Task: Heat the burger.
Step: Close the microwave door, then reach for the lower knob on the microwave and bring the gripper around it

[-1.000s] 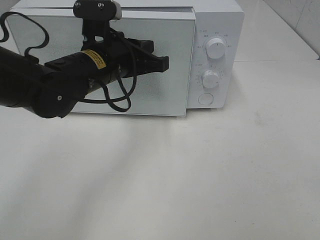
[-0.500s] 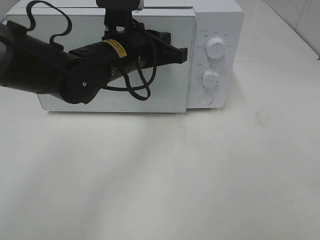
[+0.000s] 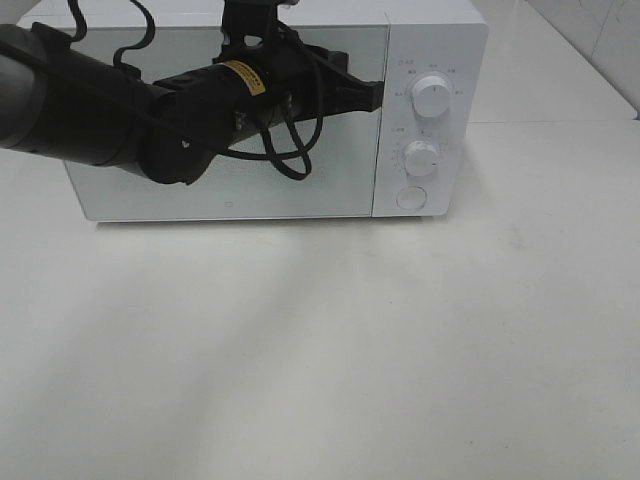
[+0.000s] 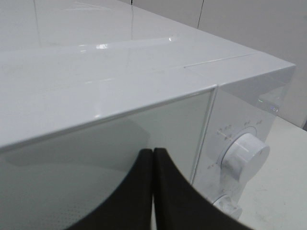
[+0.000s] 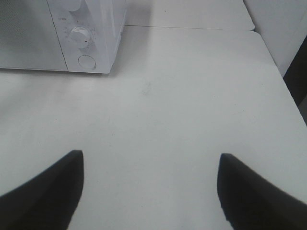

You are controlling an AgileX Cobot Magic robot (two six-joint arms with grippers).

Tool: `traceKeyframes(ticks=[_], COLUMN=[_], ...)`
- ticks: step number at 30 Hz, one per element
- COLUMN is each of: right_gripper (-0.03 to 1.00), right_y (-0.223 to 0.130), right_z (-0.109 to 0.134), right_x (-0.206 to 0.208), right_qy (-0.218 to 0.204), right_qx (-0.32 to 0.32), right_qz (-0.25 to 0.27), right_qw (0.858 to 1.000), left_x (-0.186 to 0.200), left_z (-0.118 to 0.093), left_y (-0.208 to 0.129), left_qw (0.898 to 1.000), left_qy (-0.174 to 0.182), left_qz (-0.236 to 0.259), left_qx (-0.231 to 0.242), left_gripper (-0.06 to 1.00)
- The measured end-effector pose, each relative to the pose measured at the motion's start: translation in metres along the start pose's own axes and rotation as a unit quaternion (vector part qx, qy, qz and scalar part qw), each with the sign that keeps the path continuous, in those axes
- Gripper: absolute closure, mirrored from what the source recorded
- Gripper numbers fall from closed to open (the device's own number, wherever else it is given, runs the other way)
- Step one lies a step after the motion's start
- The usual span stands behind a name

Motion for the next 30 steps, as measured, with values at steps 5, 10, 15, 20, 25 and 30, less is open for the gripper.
traceKeyframes(ticks=[5, 10, 15, 20, 25, 30], right_gripper=[0.22, 0.22, 0.22, 0.22, 0.22, 0.22], right_y=[0.0, 0.0, 0.0, 0.0, 0.0, 0.0], right_z=[0.0, 0.0, 0.0, 0.0, 0.0, 0.0], right_x=[0.0, 0.0, 0.0, 0.0, 0.0, 0.0], right_qy=[0.0, 0.0, 0.0, 0.0, 0.0, 0.0], right_qx=[0.0, 0.0, 0.0, 0.0, 0.0, 0.0], right_qz=[0.0, 0.0, 0.0, 0.0, 0.0, 0.0], right_qw=[1.0, 1.0, 1.0, 1.0, 1.0, 1.0], left_x=[0.008, 0.02, 0.039, 0.065, 0.084, 0.103], left_z=[-0.003, -0.009, -0.014, -0.016, -0.018, -0.018], left_y=[0.011, 0.017, 0.019, 0.016, 0.008, 0.005], left_qw=[1.0, 0.997, 0.988, 0.967, 0.943, 0.921], left_qy=[-0.011, -0.03, -0.052, -0.074, -0.09, -0.102], left_qz=[0.022, 0.071, 0.145, 0.242, 0.32, 0.377], left_qx=[-0.001, -0.005, -0.01, -0.013, -0.015, -0.017], left_gripper=[0.94, 0.94, 0.94, 0.69, 0.12, -0.03])
Point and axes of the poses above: a point on each arm's last joint axis where the gripper is mounted, x pointing back along that axis away from the gripper, z along the wrist's bending axis when the last joint is at zero, y = z × x, the point moved 4 cm from there along -x, pointing out along that axis toward the gripper, and after that the axes turned 11 degrees about -x, right-handed, at the moved point
